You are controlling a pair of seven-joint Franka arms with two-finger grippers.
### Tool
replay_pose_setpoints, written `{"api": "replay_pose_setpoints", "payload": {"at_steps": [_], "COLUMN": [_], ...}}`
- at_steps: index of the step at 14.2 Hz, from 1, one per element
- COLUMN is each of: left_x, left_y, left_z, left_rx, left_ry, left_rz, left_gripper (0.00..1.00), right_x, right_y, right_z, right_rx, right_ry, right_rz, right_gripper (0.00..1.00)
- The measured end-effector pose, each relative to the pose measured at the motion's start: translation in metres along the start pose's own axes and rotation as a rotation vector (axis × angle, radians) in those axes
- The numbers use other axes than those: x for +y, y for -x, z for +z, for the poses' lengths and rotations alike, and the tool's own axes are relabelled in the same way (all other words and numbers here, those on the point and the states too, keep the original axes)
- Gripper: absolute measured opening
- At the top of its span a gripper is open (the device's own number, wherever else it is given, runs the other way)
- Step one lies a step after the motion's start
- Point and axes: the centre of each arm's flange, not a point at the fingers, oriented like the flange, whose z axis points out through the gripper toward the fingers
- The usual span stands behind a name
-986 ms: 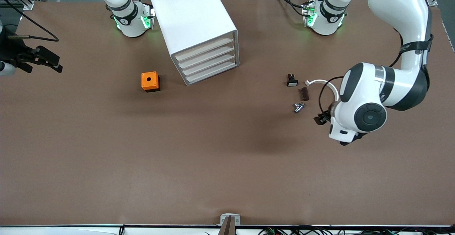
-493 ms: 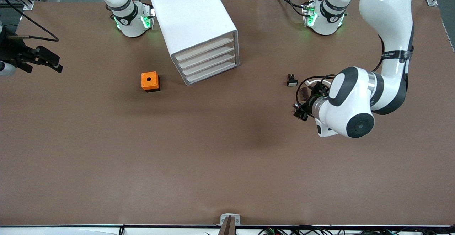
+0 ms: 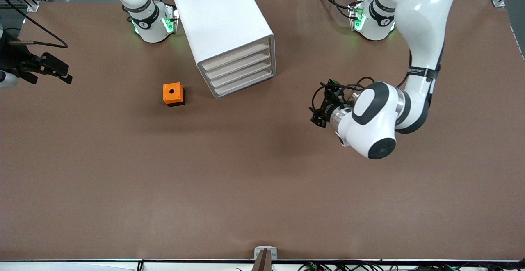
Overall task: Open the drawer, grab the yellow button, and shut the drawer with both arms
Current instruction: 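Reach the left gripper toward the drawer handle of the white cabinet, then close the left gripper on the drawer handle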
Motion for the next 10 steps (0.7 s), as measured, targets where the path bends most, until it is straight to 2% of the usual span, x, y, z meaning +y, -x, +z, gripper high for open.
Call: {"api": "replay_pose_setpoints", "payload": {"at_steps": [7,10], "left_x": [0.015,0.018], "left_y": [0.055,0.074], "left_z": [0.056,0.075], "left_rx": [-0.183,-0.226], "left_ry": [-0.158,-0.229], "left_rz": [-0.321,-0.409], "left_gripper": [0.99,0.97], "right_x": [0.000,0.000], "right_y": [0.000,0.000], "right_z": [0.000,0.000], "right_rx": [0.000,0.000], "right_ry": [0.000,0.000], "right_rz": [0.000,0.000], "right_gripper": [1.00,1.00]}}
